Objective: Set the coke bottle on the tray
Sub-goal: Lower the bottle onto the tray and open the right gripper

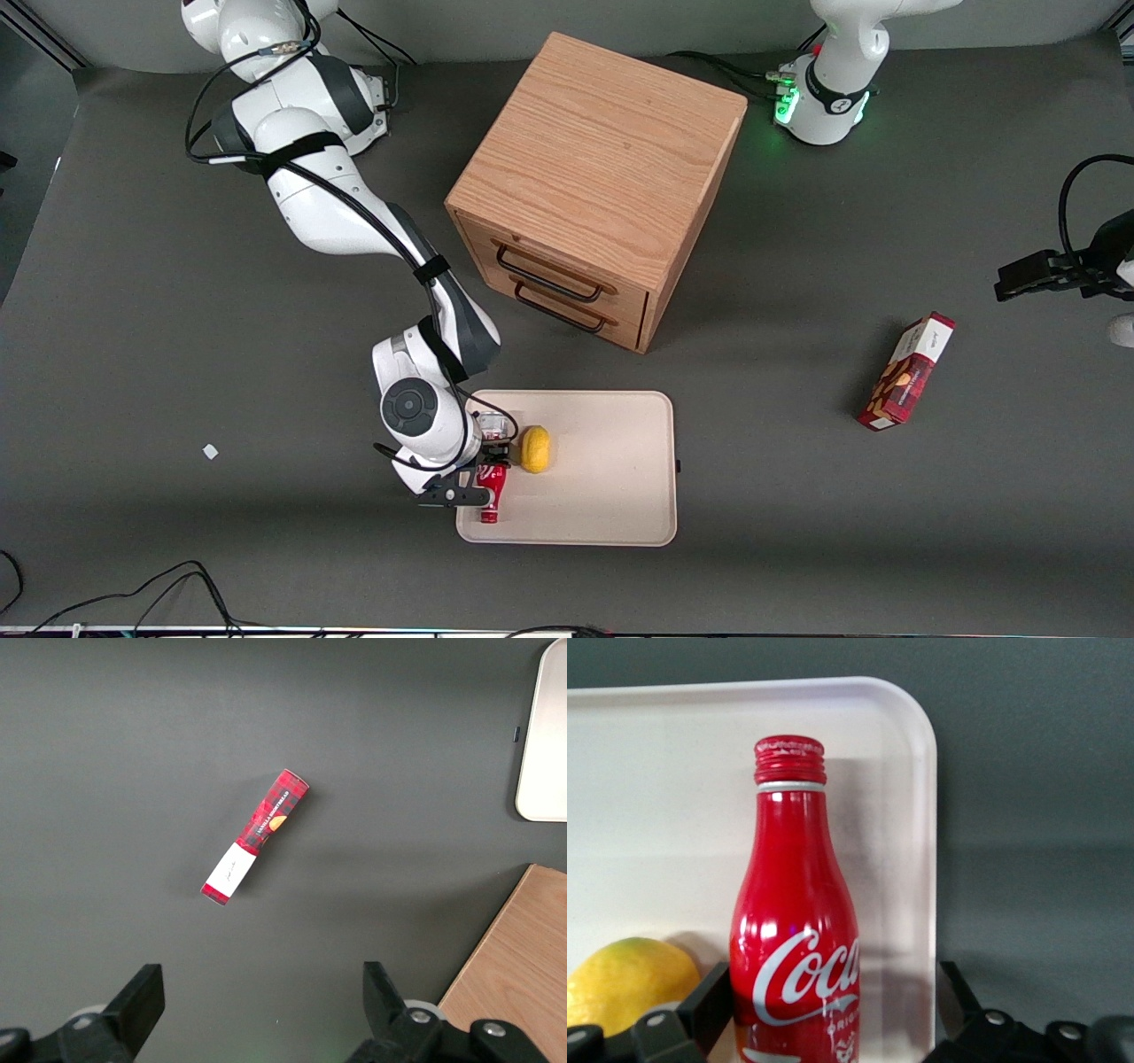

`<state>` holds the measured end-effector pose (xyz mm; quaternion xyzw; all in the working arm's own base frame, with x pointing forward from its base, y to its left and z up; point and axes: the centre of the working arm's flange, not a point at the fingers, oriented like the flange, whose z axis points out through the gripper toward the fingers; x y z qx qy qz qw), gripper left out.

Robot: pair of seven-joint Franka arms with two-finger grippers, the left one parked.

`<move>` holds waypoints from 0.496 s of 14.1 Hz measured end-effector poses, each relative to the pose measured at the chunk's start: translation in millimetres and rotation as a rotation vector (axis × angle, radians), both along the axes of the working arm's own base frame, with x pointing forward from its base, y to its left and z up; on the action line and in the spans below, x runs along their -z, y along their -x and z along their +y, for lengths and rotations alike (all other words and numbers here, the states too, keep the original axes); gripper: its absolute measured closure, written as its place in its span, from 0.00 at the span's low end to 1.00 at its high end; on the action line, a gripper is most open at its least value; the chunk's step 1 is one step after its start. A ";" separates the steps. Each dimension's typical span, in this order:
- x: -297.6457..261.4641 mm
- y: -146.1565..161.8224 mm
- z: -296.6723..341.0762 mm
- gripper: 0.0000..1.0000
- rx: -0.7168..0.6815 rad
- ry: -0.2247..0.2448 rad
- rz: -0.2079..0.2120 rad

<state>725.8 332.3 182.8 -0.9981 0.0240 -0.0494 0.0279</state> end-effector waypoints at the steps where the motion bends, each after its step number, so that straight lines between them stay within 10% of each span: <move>1: -0.9 -0.4 0.1 0.00 0.000 -0.001 -0.002; 7: -12.8 -3.8 1.2 0.00 0.001 -0.006 -0.014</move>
